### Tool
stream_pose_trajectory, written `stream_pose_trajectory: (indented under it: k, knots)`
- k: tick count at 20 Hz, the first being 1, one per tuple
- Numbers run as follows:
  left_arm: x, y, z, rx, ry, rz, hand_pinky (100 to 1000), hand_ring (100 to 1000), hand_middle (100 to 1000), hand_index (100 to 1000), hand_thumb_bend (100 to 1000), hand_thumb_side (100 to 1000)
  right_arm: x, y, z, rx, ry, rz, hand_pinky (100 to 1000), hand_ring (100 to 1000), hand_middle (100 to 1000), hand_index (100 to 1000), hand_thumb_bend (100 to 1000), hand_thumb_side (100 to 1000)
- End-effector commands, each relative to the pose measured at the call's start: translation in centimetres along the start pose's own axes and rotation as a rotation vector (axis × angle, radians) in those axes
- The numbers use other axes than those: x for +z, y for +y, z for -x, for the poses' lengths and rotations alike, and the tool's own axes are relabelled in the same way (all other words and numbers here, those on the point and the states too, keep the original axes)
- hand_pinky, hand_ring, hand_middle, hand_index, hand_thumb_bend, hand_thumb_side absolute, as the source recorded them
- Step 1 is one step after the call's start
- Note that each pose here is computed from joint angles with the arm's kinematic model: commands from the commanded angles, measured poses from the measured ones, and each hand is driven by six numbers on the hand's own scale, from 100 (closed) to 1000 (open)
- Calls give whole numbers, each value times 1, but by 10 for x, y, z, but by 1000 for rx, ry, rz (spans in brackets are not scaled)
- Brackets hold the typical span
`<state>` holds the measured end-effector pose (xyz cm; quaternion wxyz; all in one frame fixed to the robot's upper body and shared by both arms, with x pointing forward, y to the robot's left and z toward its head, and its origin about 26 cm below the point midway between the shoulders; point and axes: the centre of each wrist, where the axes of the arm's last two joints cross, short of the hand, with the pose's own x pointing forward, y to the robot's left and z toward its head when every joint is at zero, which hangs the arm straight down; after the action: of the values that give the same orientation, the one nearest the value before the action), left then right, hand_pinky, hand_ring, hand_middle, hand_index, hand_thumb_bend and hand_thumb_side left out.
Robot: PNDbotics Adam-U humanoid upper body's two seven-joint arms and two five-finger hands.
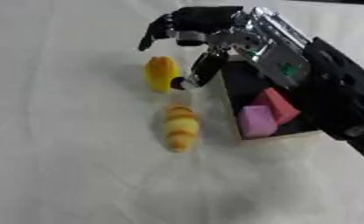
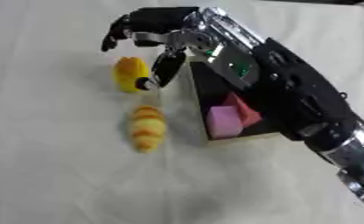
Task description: Pick up objects on the table and place them in the box.
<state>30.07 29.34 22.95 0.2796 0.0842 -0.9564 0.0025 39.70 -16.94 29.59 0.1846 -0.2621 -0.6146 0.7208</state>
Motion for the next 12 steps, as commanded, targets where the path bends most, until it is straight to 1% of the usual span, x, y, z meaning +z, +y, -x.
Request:
stream_pose_trajectory:
  k: [1,6,12]
  knots:
    - [-7,0,-7,-3,-33,15,700,691,657,783,100,606,4,-5,5,13,18,20,900,880,774,862,363,100]
    - [-6,0,-7,-2,-33,12,700,691,656,783,100,612,4,0,9,-8,28,19,896,868,737,838,341,100]
    - [-7,-1,-7,-1,-33,9,699,691,656,783,100,617,4,3,12,-26,28,16,896,862,728,831,331,100]
